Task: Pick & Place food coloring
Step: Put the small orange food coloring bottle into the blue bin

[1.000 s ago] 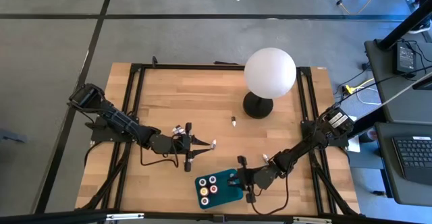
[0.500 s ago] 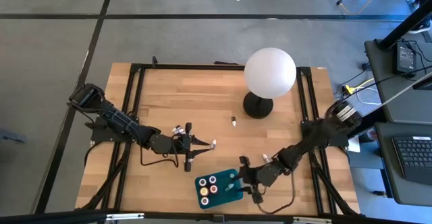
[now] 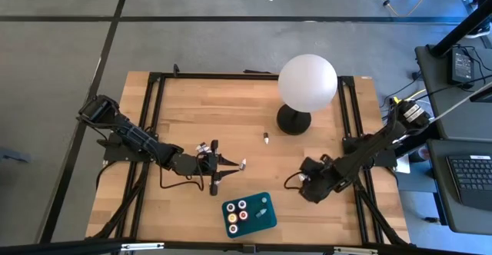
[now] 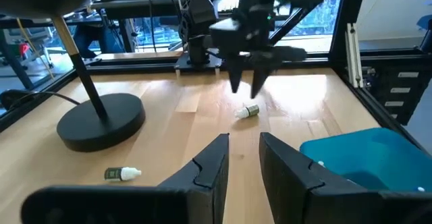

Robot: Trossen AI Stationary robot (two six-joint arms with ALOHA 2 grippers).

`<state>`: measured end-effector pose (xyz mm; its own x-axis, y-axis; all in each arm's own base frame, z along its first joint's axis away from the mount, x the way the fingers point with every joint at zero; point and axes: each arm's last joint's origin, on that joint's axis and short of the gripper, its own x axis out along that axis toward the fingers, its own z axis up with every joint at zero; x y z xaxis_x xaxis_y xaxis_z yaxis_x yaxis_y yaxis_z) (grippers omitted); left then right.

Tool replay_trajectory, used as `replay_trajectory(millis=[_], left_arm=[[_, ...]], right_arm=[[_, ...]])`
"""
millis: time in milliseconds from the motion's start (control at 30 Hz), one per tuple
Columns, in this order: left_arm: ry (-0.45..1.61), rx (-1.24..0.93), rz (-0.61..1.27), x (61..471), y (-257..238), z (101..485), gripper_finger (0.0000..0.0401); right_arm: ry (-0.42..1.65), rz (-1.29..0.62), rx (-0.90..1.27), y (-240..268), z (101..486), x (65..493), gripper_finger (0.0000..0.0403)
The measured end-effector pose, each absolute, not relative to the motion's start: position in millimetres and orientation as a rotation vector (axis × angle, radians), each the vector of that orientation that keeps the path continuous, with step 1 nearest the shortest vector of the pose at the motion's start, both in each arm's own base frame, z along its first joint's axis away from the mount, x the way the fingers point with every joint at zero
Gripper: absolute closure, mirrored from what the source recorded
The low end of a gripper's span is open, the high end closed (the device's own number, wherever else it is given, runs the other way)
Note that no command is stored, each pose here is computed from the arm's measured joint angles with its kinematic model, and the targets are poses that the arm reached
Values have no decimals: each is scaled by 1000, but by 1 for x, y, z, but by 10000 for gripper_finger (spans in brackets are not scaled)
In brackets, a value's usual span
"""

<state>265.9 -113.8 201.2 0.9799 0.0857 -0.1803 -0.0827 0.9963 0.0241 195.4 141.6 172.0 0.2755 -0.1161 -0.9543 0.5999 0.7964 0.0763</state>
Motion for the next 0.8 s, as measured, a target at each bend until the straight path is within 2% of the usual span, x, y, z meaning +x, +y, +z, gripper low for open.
replay_trajectory(millis=[267,667,800], left_arm=[[194,24,92,266,-113,200,317],[199,26,93,266,-113,199,322],[199,27,94,266,-113,199,320]], right_arm=[[1192,-510,488,147,160,204,210],[1301,-507,373,153,130,211,210],[1301,-505,376,154,127,211,228]])
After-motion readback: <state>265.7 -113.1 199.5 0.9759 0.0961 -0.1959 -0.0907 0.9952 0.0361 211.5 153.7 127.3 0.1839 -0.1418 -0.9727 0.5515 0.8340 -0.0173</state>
